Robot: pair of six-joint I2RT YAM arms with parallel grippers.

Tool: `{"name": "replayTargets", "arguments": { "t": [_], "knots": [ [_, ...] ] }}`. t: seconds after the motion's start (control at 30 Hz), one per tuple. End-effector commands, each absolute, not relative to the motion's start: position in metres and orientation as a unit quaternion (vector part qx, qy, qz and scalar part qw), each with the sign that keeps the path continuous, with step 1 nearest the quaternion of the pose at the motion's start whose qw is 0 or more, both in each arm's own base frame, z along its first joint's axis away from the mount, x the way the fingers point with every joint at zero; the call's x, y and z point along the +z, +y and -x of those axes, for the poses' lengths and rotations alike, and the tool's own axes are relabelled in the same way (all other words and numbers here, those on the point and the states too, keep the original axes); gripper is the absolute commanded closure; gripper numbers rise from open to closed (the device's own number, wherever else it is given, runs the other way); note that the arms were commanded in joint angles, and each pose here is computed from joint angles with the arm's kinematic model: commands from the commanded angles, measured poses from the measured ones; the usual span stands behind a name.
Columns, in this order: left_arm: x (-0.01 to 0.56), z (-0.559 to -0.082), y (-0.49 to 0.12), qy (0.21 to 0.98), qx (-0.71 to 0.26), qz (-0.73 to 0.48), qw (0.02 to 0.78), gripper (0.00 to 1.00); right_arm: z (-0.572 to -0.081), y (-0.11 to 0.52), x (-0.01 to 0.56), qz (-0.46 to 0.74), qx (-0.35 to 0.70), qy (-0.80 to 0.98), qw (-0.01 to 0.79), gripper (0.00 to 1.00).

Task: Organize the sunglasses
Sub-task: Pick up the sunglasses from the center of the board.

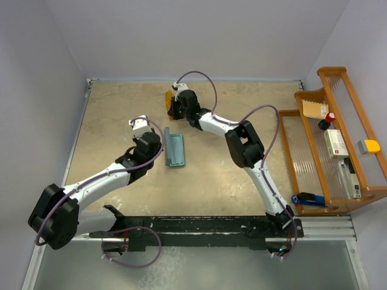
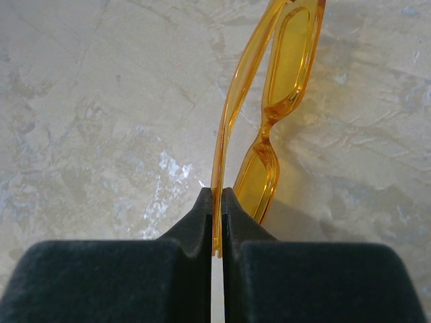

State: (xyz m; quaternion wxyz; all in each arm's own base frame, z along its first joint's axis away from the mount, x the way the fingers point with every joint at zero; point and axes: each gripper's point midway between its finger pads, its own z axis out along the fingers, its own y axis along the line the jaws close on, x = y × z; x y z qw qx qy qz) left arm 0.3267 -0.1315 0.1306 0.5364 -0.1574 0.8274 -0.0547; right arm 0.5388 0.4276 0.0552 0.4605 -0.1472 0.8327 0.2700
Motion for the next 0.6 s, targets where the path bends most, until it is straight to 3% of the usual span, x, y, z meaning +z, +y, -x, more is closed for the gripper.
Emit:
{"name": "replayTargets", "arguments": {
  "t": [0.0,0.57],
  "knots": [
    [0.149,-0.336,-0.134,0.81,-0.072,0.17,0.556,0.7,-0.53,0.423,0.099,0.142,0.284,0.816,0.483,1.0],
    [0.154,-0.332,-0.133,0.807,-0.081,0.172,0.559,0.71,-0.463,0.359,0.14,0.112,0.271,0.818,0.495,1.0]
  ]
}}
